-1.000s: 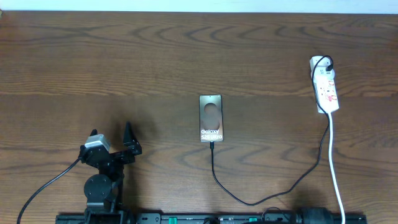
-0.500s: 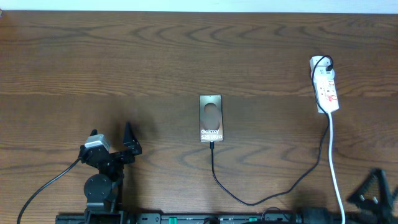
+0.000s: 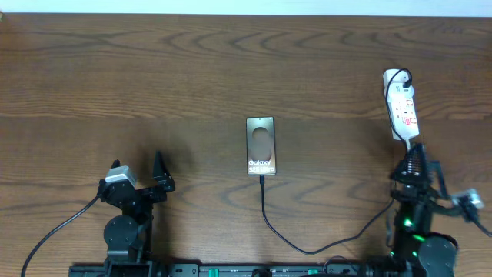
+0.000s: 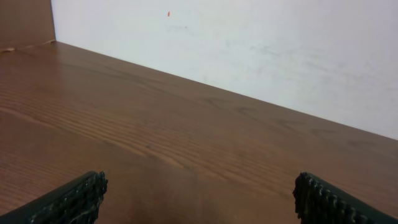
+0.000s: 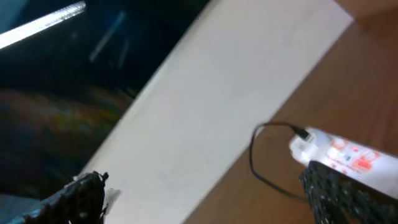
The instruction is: Plug charger to phone and switch on socket
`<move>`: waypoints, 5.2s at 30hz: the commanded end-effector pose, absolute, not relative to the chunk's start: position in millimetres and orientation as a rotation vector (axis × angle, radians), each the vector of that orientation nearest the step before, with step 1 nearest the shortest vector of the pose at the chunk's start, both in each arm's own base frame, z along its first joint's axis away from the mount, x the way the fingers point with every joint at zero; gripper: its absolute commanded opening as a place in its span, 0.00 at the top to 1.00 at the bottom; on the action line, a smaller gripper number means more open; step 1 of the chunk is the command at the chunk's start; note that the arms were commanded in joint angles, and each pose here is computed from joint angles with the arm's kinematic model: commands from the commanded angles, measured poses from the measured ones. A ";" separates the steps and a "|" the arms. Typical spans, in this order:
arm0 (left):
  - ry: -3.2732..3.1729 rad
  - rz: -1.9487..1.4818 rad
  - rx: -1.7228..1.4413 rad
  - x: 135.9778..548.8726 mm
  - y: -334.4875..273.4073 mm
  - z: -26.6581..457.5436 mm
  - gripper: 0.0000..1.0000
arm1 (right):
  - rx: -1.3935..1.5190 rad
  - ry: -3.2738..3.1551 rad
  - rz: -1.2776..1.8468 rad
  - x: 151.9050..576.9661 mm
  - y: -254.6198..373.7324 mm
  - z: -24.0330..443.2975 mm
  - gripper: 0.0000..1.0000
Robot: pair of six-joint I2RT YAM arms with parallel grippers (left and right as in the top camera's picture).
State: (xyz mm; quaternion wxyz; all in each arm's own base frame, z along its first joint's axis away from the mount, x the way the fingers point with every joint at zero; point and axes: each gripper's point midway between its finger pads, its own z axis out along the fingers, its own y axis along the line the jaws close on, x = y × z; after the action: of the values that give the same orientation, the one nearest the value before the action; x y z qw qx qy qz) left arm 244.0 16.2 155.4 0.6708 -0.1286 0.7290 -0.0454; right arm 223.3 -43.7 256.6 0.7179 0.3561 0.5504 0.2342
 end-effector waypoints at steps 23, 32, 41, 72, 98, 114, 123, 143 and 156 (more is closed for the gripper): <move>1.694 -0.077 -0.291 243.0 18.2 138.2 0.02 | 0.476 1.618 0.194 246.5 -27.2 148.2 0.01; 1.694 -0.077 -0.291 243.0 18.2 138.2 0.02 | 0.476 1.618 0.194 246.5 -27.2 148.2 0.01; 1.694 -0.077 -0.291 243.0 18.2 138.2 0.02 | 0.478 1.599 0.193 245.8 -28.6 152.2 0.01; 1.694 -0.077 -0.291 243.0 18.2 138.2 0.02 | 0.156 1.628 0.005 245.6 -17.6 158.8 0.01; 1.694 -0.077 -0.291 243.0 18.2 138.2 0.02 | 0.158 1.627 0.003 245.6 -18.1 158.9 0.01; 1.694 -0.077 -0.291 243.0 18.2 138.2 0.02 | 0.158 1.627 0.003 245.6 -18.2 158.9 0.01; 1.694 -0.077 -0.291 243.0 18.2 138.2 0.02 | 0.158 1.627 0.003 245.6 -18.1 159.0 0.01; 1.694 -0.077 -0.291 243.0 18.2 138.2 0.02 | 0.158 1.627 0.003 245.6 -18.2 158.9 0.01; 1.694 -0.077 -0.291 243.0 18.2 138.2 0.02 | 0.158 1.627 0.003 245.6 -18.1 158.9 0.01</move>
State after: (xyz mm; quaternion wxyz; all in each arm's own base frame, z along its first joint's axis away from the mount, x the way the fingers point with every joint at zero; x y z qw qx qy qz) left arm 244.0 16.2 155.3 0.6707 -0.1275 0.7293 -0.0443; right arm 246.0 -18.2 158.0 0.6817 0.0764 0.7276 0.0049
